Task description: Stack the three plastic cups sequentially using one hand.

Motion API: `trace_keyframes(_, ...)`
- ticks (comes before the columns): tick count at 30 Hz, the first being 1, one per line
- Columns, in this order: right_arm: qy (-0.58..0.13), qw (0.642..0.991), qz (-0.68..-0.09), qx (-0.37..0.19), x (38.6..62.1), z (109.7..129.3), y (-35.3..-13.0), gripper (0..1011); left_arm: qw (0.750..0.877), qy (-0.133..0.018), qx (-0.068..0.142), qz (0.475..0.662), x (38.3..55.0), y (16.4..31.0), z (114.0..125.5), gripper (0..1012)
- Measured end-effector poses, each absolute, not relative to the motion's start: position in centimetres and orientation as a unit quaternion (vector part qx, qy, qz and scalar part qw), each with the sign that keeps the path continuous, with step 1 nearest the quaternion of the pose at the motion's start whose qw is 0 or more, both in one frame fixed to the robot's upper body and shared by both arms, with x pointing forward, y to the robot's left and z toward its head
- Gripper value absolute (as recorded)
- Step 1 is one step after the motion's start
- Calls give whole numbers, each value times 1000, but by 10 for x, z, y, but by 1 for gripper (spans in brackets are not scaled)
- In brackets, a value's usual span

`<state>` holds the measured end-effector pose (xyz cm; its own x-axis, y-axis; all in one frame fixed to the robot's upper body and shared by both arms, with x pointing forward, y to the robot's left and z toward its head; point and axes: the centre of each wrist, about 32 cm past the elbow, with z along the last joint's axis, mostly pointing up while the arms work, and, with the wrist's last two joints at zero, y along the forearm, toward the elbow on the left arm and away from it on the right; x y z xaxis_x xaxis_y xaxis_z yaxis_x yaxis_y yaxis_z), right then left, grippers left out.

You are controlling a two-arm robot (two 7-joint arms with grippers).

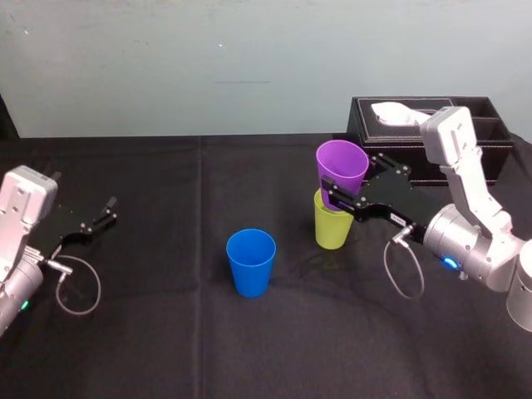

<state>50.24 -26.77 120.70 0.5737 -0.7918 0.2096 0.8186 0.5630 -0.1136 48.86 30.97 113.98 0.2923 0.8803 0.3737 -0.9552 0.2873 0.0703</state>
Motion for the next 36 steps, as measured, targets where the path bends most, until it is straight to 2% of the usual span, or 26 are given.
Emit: trace_keyframes(36,-55,876,-466,-115,519,1198,-267,724,791,-132,141,580,489,310,1140,1010)
